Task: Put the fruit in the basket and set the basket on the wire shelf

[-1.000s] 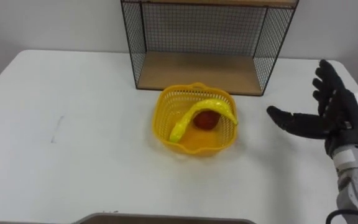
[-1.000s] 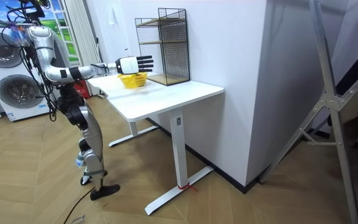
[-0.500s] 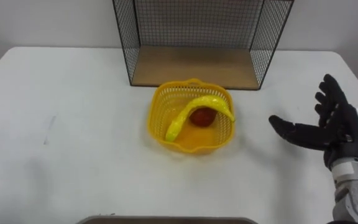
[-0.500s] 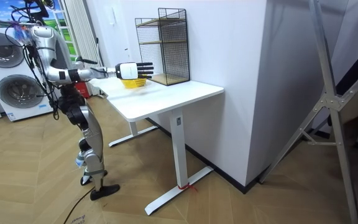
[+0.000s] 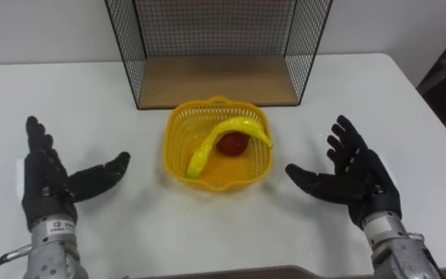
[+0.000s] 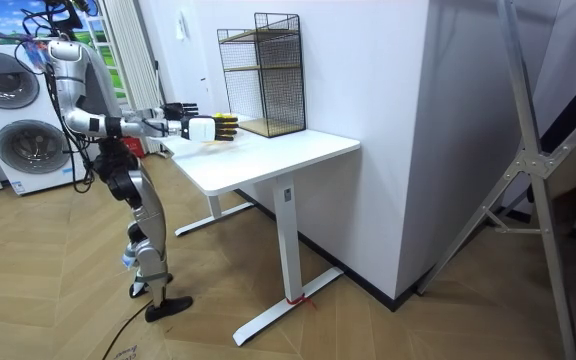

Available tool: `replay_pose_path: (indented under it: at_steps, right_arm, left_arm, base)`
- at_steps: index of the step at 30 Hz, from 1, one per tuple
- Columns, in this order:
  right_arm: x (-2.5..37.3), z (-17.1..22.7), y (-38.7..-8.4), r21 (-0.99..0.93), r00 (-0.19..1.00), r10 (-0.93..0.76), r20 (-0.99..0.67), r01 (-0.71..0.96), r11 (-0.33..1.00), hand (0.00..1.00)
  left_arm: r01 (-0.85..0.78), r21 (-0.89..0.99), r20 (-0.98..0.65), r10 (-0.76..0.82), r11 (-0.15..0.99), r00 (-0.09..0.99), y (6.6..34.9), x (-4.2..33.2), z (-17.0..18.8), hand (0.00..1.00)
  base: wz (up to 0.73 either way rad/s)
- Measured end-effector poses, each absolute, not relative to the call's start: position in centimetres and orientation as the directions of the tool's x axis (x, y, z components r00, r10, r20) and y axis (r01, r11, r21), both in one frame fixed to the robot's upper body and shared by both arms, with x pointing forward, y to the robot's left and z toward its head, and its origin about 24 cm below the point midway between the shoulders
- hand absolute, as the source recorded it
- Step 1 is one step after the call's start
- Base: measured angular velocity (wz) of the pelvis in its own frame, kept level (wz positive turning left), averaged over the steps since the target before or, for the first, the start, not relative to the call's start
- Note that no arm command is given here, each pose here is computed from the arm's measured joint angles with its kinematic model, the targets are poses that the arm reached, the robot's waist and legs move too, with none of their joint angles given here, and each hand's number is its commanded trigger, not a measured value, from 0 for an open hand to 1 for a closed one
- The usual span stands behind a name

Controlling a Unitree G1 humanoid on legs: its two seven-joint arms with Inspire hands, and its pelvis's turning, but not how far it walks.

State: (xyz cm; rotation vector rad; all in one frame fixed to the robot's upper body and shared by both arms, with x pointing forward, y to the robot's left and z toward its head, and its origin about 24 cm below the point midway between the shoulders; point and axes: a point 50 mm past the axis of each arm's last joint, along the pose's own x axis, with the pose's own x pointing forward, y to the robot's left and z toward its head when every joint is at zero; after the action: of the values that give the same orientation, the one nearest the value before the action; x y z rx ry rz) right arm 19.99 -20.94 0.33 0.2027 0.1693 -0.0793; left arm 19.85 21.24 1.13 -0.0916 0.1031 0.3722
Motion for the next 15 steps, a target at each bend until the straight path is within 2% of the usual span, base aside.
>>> replay_pose_path:
  at_steps: [4,15]
  right_arm:
    - [20.2,0.4,-19.8,0.292,0.987,-0.018,-0.158,0.064,0.954,0.0]
    - [21.1,-0.2,-18.4,0.35,0.986,0.066,-0.153,-0.009,0.937,0.0]
  left_arm:
    - [-0.316,-0.128,-0.135,0.3,0.94,0.944,20.5,20.5,0.7,0.0]
    - [-0.142,-0.207,-0.178,0.106,0.968,0.978,18.5,20.8,-0.6,0.0]
  base:
    - [0.0]
    - [-0.01]
